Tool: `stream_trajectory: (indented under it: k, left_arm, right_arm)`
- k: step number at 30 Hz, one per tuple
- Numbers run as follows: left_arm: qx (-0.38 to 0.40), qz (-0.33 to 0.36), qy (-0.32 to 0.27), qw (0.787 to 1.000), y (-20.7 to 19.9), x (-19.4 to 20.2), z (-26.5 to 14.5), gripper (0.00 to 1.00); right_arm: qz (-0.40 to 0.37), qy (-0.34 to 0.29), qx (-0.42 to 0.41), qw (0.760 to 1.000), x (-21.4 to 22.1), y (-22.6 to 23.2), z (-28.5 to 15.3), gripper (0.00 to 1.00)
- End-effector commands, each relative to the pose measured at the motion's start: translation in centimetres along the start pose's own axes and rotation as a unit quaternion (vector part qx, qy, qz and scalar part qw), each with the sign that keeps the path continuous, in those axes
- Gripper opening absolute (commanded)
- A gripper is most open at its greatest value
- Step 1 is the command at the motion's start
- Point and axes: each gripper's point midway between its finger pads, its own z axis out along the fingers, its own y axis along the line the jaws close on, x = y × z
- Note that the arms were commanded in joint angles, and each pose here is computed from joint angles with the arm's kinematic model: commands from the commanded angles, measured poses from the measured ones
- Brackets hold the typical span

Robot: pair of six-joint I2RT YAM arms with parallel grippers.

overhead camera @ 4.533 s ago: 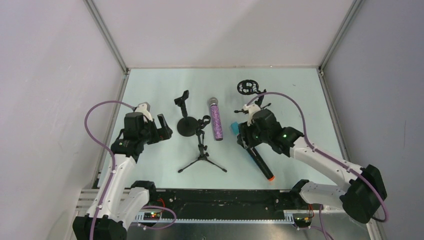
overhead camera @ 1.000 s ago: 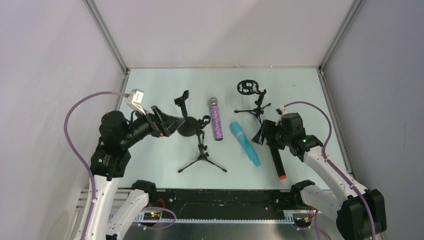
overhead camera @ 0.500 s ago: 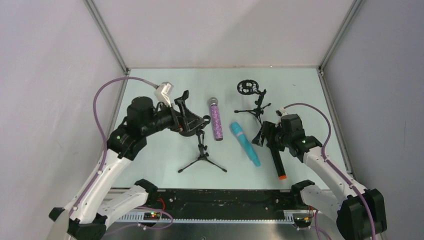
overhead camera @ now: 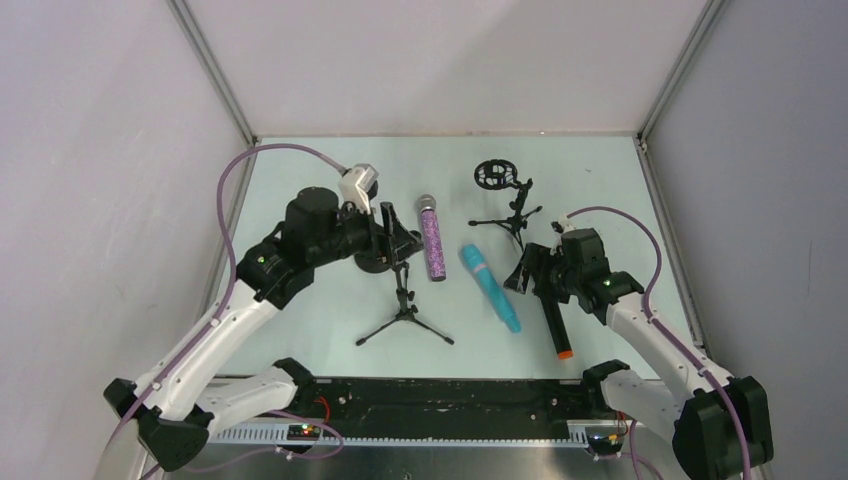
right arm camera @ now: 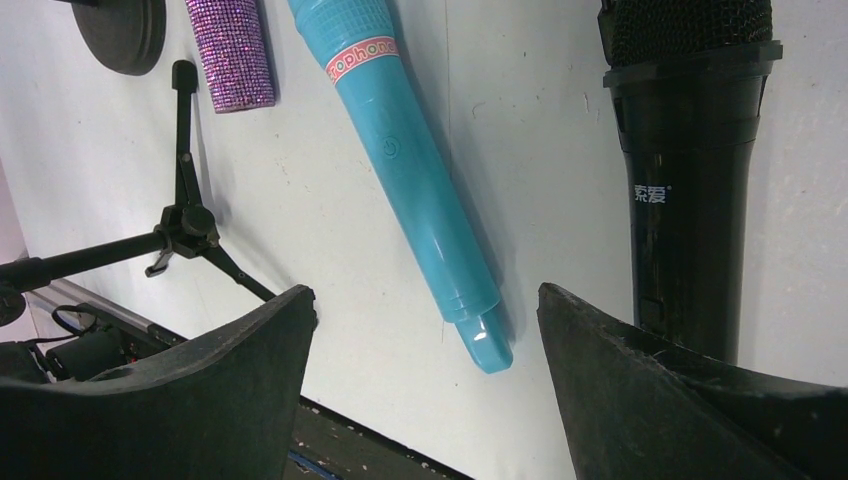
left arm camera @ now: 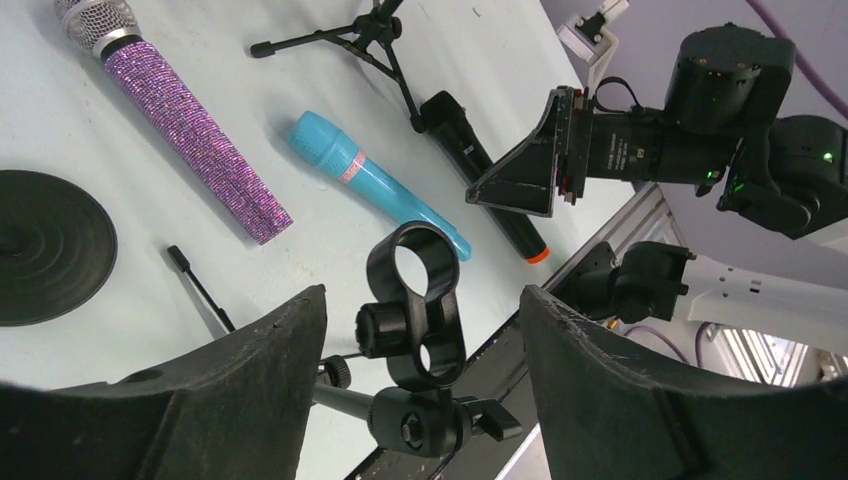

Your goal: Attach the microphones to the stand

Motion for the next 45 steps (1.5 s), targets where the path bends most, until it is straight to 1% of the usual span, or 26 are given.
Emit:
stream_trajectory:
  k: [1, 5, 10, 14, 18, 24, 27, 33, 35, 37, 45]
  left_arm:
    - [0.006, 0.046, -0.01, 0.999, -1.2, -1.1, -0.3, 0.73]
    - [-0.013, 0.065, 0.008, 0.998, -0.7, -0.5, -0.1, 0.67]
    - [-0.037, 0.084, 0.025, 0.995, 0.2, 0.1, -0.5, 0.61]
    - [-0.027, 0.096, 0.041, 0.994, -0.1, 0.6, -0.3, 0.48]
    - [-0.003, 0.113, 0.062, 0.992, -0.7, 1.2, -0.1, 0.41]
    - [0.047, 0.157, 0.082, 0.983, -2.0, 1.7, -0.2, 0.3]
    - [0.072, 0.189, 0.085, 0.976, -2.6, 1.8, -0.4, 0.25]
    - [0.12, 0.236, 0.098, 0.959, -3.6, 2.4, -0.8, 0.13]
    - [0.141, 0.248, 0.103, 0.953, -4.1, 2.7, -0.9, 0.05]
    - [0.166, 0.265, 0.107, 0.944, -4.6, 3.0, -1.1, 0.01]
    - [0.233, 0.303, 0.133, 0.915, -5.5, 4.4, -0.9, 0.0]
  right_arm:
    - [-0.005, -0.002, 0.004, 1.0, -0.2, -0.3, 0.1, 0.86]
    - [-0.005, -0.002, 0.004, 1.0, -0.2, -0.3, 0.1, 0.86]
    - [-0.005, -0.001, 0.008, 1.0, -0.2, -0.5, 0.2, 0.86]
    - [-0.004, 0.0, 0.007, 1.0, -0.3, -0.6, 0.3, 0.86]
    - [-0.002, 0.001, 0.008, 1.0, -0.3, -0.7, 0.4, 0.85]
    - [-0.002, 0.001, 0.011, 1.0, -0.3, -0.9, 0.4, 0.85]
    - [-0.002, 0.001, 0.012, 1.0, -0.3, -0.9, 0.4, 0.85]
    - [-0.002, 0.001, 0.015, 1.0, -0.3, -1.2, 0.3, 0.85]
    - [-0.002, 0.001, 0.015, 1.0, -0.4, -1.2, 0.3, 0.85]
    - [-0.002, 0.001, 0.016, 1.0, -0.4, -1.2, 0.3, 0.85]
    - [-0.003, 0.005, 0.015, 1.0, -0.2, -1.3, 0.3, 0.85]
